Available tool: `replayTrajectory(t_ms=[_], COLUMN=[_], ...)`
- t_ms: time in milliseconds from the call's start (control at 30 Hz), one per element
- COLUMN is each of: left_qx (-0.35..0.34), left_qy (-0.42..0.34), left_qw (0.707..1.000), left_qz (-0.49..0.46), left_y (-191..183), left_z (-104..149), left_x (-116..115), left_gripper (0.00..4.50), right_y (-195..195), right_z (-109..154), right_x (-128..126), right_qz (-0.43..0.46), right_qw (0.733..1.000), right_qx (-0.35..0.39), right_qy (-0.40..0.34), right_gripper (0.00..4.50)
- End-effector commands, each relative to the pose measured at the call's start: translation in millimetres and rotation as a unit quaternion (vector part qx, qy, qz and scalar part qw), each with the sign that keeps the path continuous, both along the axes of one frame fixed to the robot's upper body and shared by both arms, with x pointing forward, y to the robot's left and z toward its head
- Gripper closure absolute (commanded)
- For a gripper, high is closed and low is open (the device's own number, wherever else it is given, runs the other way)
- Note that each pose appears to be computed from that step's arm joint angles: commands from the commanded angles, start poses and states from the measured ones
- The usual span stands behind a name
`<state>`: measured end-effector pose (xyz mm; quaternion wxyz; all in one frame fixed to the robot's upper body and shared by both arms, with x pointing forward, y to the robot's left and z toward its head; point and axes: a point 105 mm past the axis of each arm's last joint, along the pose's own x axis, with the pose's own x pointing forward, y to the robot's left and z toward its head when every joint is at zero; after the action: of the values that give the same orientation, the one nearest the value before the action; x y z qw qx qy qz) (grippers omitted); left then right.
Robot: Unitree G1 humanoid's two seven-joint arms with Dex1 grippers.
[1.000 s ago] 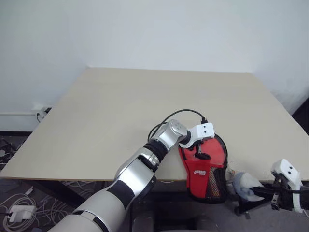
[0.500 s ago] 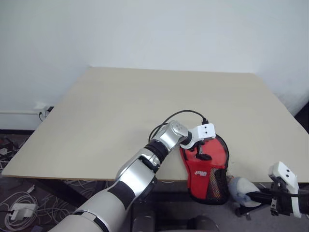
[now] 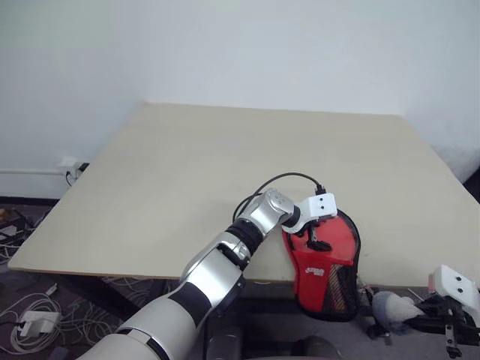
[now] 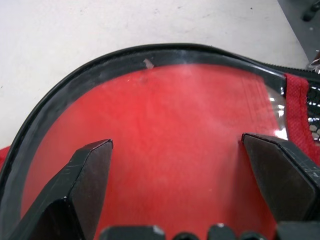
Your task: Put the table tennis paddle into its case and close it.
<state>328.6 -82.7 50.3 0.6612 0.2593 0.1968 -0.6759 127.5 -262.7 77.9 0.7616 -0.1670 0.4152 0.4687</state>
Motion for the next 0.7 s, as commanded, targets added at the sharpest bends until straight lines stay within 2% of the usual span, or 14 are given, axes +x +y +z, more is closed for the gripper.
replayTrajectory(t_ms=[33, 167, 333, 533, 700], left_qx=[0.075, 0.073, 0.083, 0.085, 0.083], left_qy=[0.032, 0.034, 0.034, 0.026, 0.028], left_qw=[0.996, 0.996, 0.996, 0.996, 0.996], left_qz=[0.021, 0.024, 0.011, 0.010, 0.011], left_y=[25.6, 24.1, 22.1, 18.7, 18.6], left_z=[-37.8, -38.4, -40.7, -38.1, -37.3], left_x=[-5.1, -5.8, -9.7, -8.4, -8.2], left_gripper=[0.00, 0.00, 0.00, 0.00, 0.00], right_y=[-12.2, -10.2, 22.1, 45.2, 43.8], right_z=[-6.6, -0.8, 3.3, -10.3, -13.6], right_x=[-24.1, 4.2, 23.4, 11.5, -16.1], right_qz=[0.017, -0.023, -0.001, 0.043, 0.089], right_qw=[0.997, 1.000, 0.998, 0.997, 0.993], right_qx=[-0.026, -0.005, 0.053, 0.063, 0.050], right_qy=[0.068, 0.017, -0.017, 0.008, 0.052], right_gripper=[4.33, 4.33, 4.33, 4.33, 4.33])
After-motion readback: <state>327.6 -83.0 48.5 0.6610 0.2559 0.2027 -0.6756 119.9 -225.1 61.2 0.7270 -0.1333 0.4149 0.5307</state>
